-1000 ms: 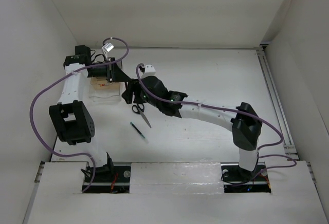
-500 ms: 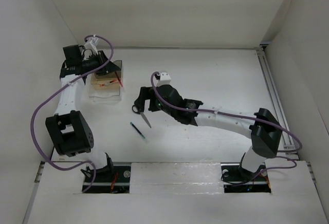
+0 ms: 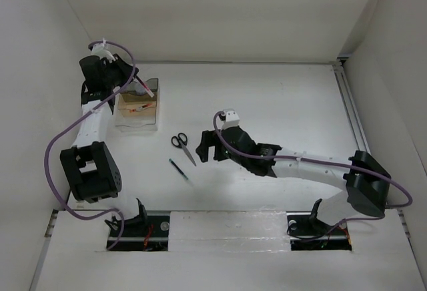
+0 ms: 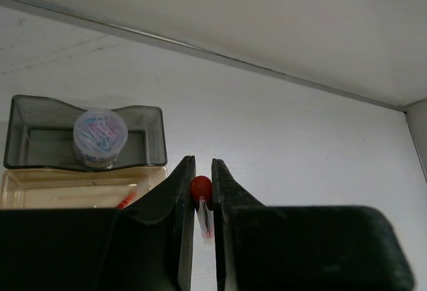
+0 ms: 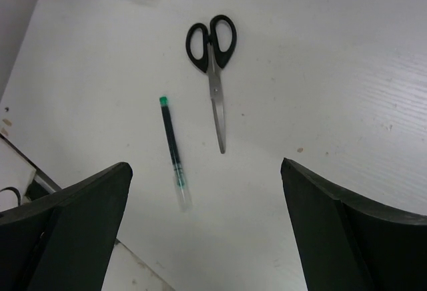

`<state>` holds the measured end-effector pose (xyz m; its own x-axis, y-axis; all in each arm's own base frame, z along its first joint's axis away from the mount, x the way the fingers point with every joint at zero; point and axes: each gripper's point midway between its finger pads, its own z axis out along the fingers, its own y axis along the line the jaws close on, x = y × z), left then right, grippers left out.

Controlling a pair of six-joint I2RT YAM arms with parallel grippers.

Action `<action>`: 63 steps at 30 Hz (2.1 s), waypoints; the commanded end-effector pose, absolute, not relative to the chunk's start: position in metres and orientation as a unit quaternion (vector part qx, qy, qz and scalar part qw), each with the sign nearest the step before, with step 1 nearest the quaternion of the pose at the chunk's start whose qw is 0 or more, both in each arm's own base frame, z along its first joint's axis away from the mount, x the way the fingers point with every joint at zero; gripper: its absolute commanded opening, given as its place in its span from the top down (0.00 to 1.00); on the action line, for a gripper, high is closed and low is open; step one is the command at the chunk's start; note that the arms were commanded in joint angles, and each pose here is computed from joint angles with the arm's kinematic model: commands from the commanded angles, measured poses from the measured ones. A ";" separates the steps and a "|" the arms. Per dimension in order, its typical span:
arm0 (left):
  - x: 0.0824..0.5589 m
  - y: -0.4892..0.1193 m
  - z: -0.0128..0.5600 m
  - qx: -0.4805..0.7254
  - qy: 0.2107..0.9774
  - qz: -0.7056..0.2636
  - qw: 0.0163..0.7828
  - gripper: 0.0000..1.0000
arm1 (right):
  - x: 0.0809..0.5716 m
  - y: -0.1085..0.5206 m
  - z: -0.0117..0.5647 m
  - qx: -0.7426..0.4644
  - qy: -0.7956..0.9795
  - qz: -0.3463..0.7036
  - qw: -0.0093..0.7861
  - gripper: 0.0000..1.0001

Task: Sort the stationery into containers
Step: Place the pen in the storage box.

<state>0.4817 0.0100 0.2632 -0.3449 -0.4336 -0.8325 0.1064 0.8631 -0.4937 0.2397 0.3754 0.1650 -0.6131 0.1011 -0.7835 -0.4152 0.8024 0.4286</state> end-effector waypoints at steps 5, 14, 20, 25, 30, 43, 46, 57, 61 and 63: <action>0.515 0.034 0.265 -0.134 0.764 -0.201 0.598 1.00 | 0.228 0.364 0.170 -0.095 0.837 0.314 0.437 0.00; 0.529 0.039 0.231 -0.141 0.776 -0.195 0.583 1.00 | 0.220 0.349 0.162 -0.096 0.839 0.312 0.435 0.00; 0.527 0.050 0.223 -0.150 0.773 -0.165 0.594 1.00 | 0.218 0.343 0.169 -0.101 0.833 0.316 0.443 0.00; 0.523 0.051 0.202 -0.150 0.786 -0.155 0.580 1.00 | 0.218 0.343 0.169 -0.105 0.832 0.314 0.445 0.00; 0.520 0.053 0.194 -0.151 0.789 -0.149 0.576 1.00 | 0.217 0.342 0.170 -0.104 0.830 0.317 0.447 0.00; 0.520 0.067 0.166 -0.160 0.809 -0.107 0.556 1.00 | 0.216 0.340 0.169 -0.108 0.830 0.315 0.449 0.00; 0.519 0.069 0.164 -0.160 0.812 -0.100 0.552 1.00 | 0.216 0.340 0.169 -0.108 0.830 0.315 0.449 0.00; 0.518 0.078 0.156 -0.162 0.818 -0.074 0.547 1.00 | 0.217 0.339 0.169 -0.112 0.829 0.313 0.450 0.00; 0.514 0.079 0.149 -0.163 0.823 -0.068 0.540 1.00 | 0.217 0.339 0.169 -0.115 0.828 0.311 0.451 0.00; 0.514 0.080 0.149 -0.165 0.823 -0.064 0.540 1.00 | 0.217 0.339 0.169 -0.115 0.828 0.311 0.451 0.00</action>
